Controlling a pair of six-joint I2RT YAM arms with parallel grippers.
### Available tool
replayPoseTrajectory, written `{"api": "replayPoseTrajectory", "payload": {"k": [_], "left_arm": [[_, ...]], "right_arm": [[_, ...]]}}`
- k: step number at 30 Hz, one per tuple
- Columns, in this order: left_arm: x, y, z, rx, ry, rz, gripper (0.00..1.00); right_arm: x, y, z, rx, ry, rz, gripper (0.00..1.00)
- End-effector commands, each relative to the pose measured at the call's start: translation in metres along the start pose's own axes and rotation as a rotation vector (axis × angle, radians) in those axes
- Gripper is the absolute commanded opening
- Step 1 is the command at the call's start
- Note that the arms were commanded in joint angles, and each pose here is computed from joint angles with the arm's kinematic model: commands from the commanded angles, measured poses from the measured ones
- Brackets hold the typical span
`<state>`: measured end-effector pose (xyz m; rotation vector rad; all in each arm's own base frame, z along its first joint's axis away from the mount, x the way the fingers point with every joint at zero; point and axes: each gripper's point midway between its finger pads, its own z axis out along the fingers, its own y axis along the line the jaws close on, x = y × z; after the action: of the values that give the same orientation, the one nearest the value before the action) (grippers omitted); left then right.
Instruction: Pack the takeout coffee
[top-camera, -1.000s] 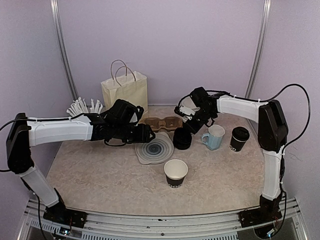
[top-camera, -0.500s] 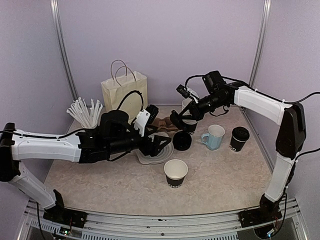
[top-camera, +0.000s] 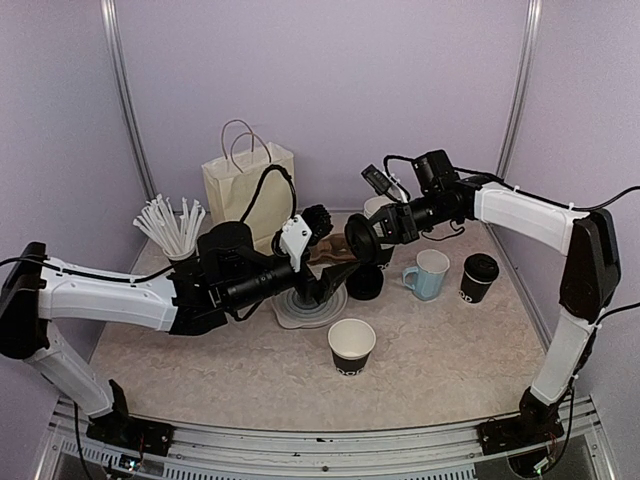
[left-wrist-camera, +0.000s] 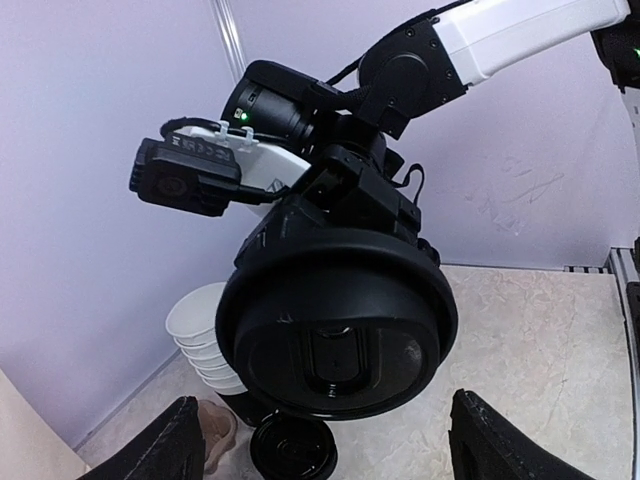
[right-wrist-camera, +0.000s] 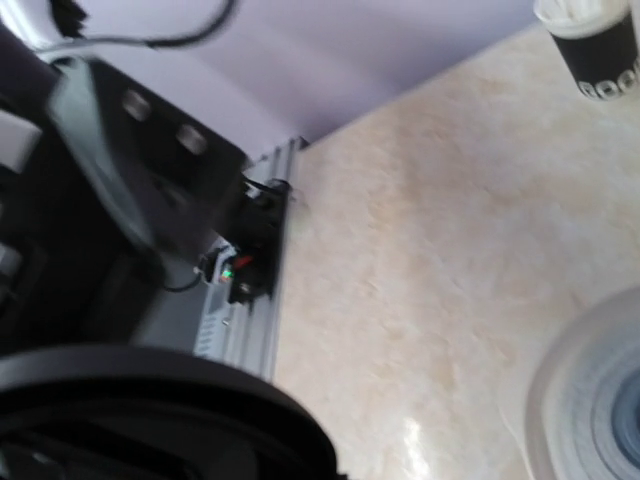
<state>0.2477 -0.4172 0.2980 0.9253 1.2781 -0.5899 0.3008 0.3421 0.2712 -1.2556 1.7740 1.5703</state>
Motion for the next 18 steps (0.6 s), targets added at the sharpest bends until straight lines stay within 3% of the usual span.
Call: {"api": "replayPoseTrajectory", "payload": {"k": [1, 18], "left_arm": [[-0.015, -0.004, 0.015, 0.002, -0.054, 0.048, 0.82], [-0.010, -0.013, 0.035, 0.039, -0.064, 0.026, 0.79]], "right_arm": [[-0.012, 0.024, -0.006, -0.077, -0.038, -0.036, 0.01], [-0.008, 0.026, -0.006, -0.085, -0.038, -0.031, 0.04]]}}
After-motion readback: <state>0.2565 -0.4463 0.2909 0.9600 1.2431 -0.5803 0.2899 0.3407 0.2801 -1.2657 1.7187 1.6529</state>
